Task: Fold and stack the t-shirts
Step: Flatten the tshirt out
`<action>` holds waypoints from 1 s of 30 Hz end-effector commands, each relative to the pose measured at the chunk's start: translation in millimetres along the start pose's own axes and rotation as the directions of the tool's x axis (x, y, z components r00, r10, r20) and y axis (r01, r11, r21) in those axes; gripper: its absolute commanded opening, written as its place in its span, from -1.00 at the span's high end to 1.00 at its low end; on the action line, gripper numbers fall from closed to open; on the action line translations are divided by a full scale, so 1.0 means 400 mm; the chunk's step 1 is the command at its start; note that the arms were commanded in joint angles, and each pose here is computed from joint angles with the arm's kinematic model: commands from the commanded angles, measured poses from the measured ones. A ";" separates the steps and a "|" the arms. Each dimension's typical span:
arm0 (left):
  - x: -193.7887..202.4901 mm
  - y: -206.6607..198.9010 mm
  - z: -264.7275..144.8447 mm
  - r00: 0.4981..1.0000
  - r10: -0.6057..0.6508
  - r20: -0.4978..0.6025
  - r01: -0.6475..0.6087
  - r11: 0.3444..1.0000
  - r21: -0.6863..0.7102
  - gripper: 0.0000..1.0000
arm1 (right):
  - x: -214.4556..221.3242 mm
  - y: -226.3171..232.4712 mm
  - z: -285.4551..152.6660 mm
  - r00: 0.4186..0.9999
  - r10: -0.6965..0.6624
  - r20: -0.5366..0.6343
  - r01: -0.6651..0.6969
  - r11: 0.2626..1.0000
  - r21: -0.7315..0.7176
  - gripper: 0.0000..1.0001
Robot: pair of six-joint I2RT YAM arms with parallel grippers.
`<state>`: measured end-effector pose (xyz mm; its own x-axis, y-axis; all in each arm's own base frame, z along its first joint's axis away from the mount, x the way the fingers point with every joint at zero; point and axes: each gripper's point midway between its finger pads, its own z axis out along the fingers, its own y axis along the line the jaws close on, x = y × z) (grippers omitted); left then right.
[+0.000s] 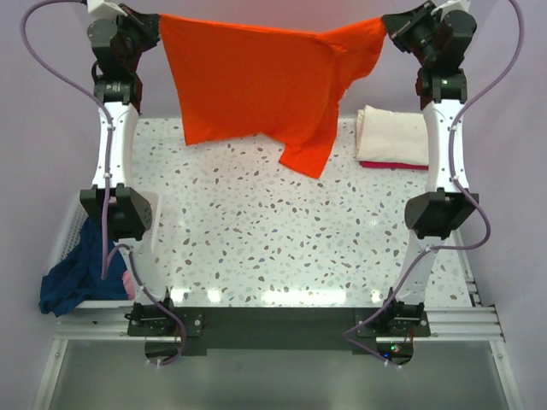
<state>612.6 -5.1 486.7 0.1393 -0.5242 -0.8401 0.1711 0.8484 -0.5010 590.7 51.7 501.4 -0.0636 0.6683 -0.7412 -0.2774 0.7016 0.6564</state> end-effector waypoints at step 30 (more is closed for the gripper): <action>0.742 0.388 -0.901 0.733 -0.418 -0.538 -0.007 0.785 -0.620 1.00 | 0.845 -0.554 -0.862 0.743 0.416 -0.524 0.132 0.677 0.724 1.00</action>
<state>342.0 -15.4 84.4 -0.5163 -0.7249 -0.4560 -0.4344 0.6806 -0.5900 314.0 46.2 53.5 -0.6627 0.6879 -0.2960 0.5174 0.7063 0.4832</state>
